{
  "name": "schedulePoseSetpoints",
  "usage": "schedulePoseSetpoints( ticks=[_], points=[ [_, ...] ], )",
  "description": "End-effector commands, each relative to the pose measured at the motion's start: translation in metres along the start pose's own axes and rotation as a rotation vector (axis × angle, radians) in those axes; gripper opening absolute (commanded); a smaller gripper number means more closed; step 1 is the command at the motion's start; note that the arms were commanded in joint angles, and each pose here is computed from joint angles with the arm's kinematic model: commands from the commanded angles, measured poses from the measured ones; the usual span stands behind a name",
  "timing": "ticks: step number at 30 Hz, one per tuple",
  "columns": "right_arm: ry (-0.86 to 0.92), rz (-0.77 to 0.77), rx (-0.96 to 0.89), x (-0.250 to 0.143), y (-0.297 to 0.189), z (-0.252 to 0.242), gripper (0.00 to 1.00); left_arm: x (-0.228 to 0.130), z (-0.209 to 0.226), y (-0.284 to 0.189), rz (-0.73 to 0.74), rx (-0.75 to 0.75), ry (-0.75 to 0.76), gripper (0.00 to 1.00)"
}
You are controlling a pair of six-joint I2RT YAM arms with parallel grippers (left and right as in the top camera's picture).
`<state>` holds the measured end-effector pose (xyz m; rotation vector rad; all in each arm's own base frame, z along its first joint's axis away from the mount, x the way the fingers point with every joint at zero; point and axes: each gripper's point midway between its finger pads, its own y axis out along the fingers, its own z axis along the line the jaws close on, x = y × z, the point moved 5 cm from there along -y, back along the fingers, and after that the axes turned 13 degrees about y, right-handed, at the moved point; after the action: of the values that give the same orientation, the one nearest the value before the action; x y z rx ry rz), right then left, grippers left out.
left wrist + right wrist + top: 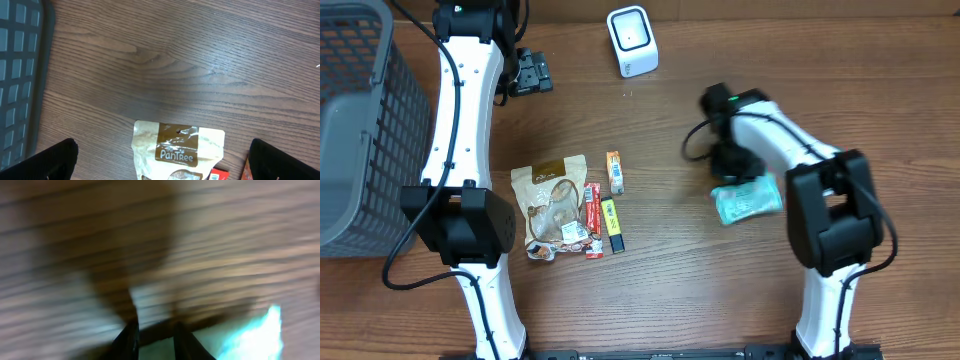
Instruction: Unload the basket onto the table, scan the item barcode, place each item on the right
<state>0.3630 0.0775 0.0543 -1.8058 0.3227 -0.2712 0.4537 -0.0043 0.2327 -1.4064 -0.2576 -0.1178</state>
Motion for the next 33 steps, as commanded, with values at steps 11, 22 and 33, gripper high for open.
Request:
schedulePoseSetpoints(
  ticks=[11,22,33],
  points=[
    [0.094,0.125,0.348,0.016,0.009,0.019,0.24,0.001,0.003,-0.004,-0.011,0.012,0.018,1.00],
    [-0.169,0.169,0.632,0.009,-0.033,0.056,0.25,0.001,0.003,-0.004,-0.011,0.012,0.018,1.00],
    [-0.193,0.276,0.334,-0.028,0.010,0.015,0.26,0.001,0.003,-0.004,-0.011,0.012,0.018,1.00]
  ],
)
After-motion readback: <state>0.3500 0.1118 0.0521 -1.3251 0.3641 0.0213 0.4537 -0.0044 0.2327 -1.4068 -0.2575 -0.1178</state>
